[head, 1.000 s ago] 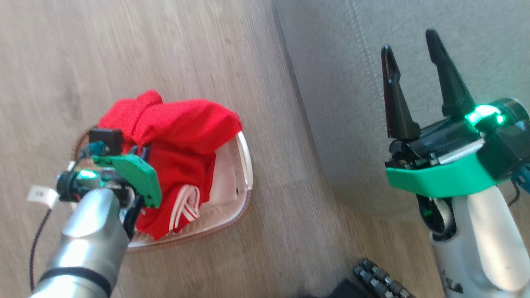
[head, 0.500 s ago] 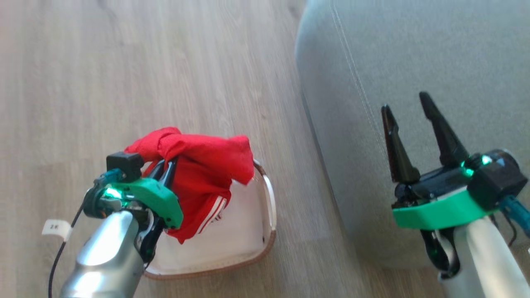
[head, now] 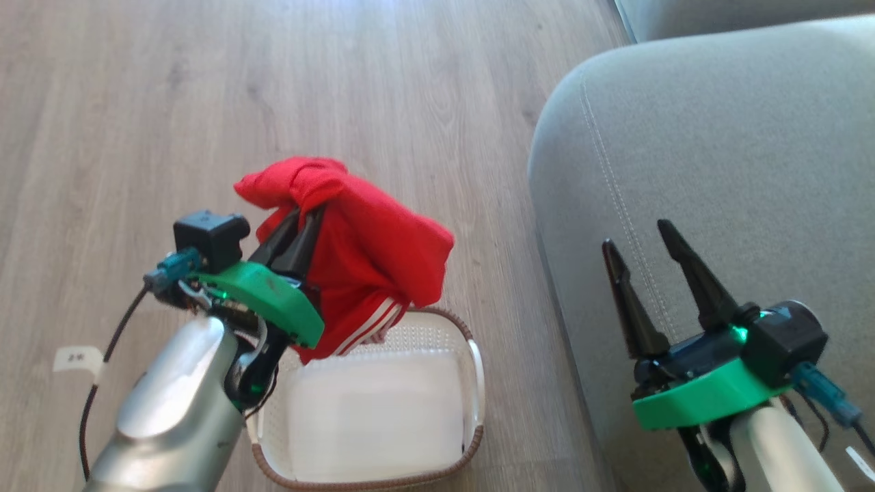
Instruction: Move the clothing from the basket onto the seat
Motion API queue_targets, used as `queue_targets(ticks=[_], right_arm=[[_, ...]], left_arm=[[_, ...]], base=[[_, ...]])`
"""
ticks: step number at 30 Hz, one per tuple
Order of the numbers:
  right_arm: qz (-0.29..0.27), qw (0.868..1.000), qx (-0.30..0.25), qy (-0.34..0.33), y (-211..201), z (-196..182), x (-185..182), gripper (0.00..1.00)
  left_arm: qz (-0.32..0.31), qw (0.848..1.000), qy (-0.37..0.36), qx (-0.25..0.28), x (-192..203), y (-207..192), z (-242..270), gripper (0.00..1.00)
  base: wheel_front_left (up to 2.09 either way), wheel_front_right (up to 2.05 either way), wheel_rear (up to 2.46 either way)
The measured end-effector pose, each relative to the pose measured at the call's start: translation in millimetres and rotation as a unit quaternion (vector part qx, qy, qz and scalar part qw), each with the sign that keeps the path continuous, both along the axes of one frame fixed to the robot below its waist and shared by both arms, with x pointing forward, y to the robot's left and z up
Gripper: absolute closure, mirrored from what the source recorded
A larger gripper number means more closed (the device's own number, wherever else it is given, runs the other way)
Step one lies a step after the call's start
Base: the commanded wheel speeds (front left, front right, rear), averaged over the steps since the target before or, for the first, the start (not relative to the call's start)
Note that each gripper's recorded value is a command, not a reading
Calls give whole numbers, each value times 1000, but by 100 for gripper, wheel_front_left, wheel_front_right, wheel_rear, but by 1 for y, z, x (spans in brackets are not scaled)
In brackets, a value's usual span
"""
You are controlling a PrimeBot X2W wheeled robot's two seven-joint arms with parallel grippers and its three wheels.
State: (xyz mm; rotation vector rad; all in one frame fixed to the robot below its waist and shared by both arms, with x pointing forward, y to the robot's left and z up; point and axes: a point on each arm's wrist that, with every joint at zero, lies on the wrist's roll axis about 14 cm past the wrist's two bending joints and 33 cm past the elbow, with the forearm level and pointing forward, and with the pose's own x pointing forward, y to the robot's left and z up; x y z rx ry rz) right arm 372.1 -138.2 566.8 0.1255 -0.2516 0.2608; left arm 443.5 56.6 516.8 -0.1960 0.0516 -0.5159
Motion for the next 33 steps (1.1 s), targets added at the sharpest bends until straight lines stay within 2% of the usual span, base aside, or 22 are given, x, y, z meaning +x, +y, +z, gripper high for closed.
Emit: queue_targets(ticks=[7, 13, 25, 33], right_arm=[[28, 1000, 5, 8, 19, -5, -16, 0], [44, 999, 8, 11, 29, -6, -23, 0], [96, 995, -2, 14, 59, -9, -30, 0], [166, 985, -35, -12, 100, 7, -12, 0]], left_arm=[[-11, 998, -67, -4, -11, -3, 65, 100], [-26, 995, -98, -10, -23, -9, 101, 100], [-29, 996, -87, -9, -30, -11, 98, 100], [-38, 997, -72, 0, -35, -15, 87, 100]], base=[[0, 0, 0], [0, 0, 0], [0, 0, 0], [0, 0, 0]])
